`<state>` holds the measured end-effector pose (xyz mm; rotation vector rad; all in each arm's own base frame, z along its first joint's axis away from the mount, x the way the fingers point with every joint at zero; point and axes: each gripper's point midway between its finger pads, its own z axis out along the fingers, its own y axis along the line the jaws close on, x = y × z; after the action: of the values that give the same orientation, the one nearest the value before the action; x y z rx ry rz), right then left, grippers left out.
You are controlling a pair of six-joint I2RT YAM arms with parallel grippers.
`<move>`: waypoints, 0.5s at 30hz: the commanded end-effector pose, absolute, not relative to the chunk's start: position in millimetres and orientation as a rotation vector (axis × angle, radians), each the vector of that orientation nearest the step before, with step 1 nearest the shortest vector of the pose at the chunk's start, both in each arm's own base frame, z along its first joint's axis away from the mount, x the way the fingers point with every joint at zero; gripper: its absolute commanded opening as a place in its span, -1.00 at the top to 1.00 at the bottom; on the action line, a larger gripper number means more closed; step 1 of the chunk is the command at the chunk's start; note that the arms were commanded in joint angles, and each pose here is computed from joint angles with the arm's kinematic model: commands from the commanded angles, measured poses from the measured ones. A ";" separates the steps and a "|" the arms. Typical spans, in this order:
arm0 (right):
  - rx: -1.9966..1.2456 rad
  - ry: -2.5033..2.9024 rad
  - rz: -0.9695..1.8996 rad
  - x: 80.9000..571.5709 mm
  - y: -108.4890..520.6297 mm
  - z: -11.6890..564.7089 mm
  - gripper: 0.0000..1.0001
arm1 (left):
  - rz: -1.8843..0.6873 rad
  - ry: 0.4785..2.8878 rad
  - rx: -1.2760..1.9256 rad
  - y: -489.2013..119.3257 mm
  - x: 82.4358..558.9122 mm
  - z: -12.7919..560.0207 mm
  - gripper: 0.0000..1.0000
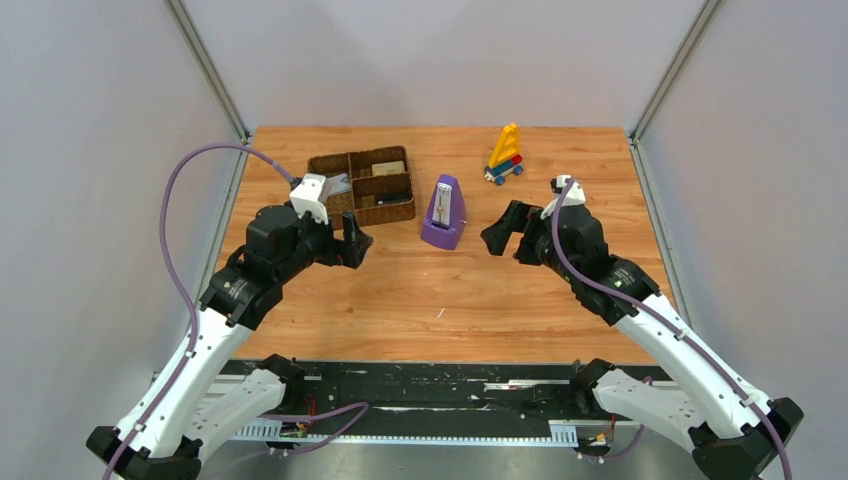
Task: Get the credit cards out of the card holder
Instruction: Move the card holder to the center of the board.
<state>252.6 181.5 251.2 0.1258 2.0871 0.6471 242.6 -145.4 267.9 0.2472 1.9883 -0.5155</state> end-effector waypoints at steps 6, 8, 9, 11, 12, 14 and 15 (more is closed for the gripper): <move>0.138 2.008 0.681 248.6 176.6 276.1 -1.00 | -0.440 1.938 0.195 -133.4 252.2 278.7 -1.00; 0.131 2.000 0.675 247.3 174.5 276.5 -1.00 | -0.379 1.962 0.128 -122.6 256.7 274.8 -1.00; 0.129 1.995 0.672 246.4 173.1 277.0 -1.00 | -0.365 1.979 0.084 -119.8 259.4 273.6 -1.00; 0.136 1.984 0.668 244.8 169.7 277.6 -1.00 | -0.270 2.029 -0.016 -105.5 266.3 265.1 -0.99; 0.136 1.980 0.668 243.9 168.5 278.1 -1.00 | -0.180 2.075 -0.059 -94.9 270.3 253.3 -0.97; 0.118 1.969 0.661 242.4 166.8 278.2 -1.00 | -0.063 2.123 -0.128 -81.0 277.1 243.0 -0.94; 0.104 1.967 0.650 242.1 165.6 276.5 -1.00 | -0.002 2.122 -0.175 -69.9 281.5 244.1 -0.95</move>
<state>242.2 171.5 269.5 0.1321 2.0185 0.6734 266.0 -110.2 248.0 0.0385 2.0885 -0.2615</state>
